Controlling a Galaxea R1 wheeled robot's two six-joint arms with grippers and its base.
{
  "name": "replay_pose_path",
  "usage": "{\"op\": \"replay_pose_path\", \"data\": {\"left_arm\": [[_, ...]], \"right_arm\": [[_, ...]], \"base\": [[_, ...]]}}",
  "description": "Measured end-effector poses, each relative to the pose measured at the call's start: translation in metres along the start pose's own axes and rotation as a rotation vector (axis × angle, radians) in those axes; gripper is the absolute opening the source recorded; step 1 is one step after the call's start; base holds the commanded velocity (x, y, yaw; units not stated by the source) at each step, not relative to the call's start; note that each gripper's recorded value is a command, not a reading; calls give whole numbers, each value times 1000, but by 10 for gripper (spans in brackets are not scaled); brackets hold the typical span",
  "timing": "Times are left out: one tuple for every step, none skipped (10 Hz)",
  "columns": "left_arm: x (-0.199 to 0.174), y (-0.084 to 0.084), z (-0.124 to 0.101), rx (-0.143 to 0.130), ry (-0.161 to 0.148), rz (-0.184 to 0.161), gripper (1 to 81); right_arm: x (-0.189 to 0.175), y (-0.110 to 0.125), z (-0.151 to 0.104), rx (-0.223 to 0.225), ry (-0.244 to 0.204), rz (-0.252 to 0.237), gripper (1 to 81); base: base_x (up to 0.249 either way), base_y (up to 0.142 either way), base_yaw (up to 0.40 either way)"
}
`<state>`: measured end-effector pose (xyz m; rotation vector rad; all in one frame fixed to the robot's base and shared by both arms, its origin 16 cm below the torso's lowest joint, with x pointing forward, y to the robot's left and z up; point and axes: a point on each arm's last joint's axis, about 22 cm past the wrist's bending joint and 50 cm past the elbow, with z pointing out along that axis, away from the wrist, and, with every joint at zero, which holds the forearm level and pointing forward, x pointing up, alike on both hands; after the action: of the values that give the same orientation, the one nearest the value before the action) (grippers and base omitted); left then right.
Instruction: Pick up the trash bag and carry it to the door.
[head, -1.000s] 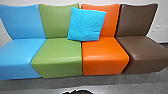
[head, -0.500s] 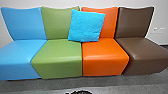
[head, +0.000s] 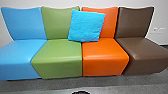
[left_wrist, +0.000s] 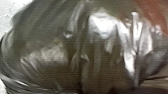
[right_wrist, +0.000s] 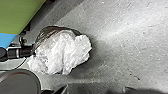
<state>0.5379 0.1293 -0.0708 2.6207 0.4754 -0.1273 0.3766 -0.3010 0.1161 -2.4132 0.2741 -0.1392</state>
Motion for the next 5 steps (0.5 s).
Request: {"op": "replay_pose_path", "data": {"left_arm": [[0,-2,-1,1,0,-5,10],[0,-3,0,2,0,-7,10],[-1,-4,0,3,0,-8,10],[-1,-4,0,3,0,-8,10],[-1,-4,0,3,0,-8,10]], "right_arm": [[-1,0,0,0,-2,1,811],[0,0,0,1,0,0,811],[-1,0,1,1,-2,0,811],[0,0,1,1,0,0,811],[-1,-1,1,2,-2,0,811]], "base": [[0,0,0],[0,0,0],[0,0,0],[0,0,0],[0,0,0]]}}
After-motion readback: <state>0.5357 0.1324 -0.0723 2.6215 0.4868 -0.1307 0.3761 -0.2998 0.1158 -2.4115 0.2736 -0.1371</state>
